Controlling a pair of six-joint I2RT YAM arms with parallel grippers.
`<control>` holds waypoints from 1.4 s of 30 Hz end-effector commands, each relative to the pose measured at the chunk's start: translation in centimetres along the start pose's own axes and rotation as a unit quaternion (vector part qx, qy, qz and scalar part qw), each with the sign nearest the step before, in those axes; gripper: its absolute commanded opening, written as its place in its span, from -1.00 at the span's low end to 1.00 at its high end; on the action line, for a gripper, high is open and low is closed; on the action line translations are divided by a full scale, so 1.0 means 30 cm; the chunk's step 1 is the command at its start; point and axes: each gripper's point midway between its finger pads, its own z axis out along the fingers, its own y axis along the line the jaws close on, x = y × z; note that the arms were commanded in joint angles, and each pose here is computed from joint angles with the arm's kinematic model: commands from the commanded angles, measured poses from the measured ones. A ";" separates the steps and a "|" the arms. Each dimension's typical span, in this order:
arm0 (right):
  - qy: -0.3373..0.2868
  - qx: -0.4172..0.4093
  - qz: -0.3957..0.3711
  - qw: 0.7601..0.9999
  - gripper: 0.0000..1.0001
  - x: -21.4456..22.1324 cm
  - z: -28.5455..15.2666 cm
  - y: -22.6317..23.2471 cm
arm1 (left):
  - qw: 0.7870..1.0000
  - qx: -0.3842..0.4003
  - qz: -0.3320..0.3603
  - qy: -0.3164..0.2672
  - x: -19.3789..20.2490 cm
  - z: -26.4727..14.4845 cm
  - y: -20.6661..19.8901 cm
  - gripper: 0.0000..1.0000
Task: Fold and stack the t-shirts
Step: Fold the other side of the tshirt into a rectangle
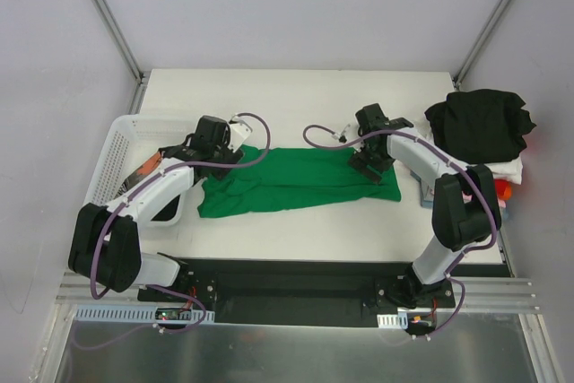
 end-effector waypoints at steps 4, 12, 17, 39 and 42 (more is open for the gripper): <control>-0.020 0.010 0.007 1.000 1.00 -0.043 -0.056 -0.018 | 0.999 0.044 -0.019 -0.026 -0.060 0.006 -0.034 0.66; -0.021 -0.006 0.001 1.000 1.00 -0.074 -0.024 0.008 | 0.996 0.085 -0.029 -0.010 -0.051 0.060 -0.096 0.98; -0.017 -0.018 -0.005 1.000 0.93 -0.091 0.003 0.024 | 0.995 0.093 -0.031 -0.004 -0.058 0.081 -0.106 0.99; -0.008 -0.063 -0.019 0.998 0.93 -0.096 0.069 0.086 | 0.993 0.117 -0.017 -0.008 -0.050 0.009 -0.167 0.99; -0.007 -0.065 -0.016 0.998 0.93 -0.095 0.074 0.088 | 0.990 0.138 -0.016 0.001 -0.028 0.004 -0.209 0.99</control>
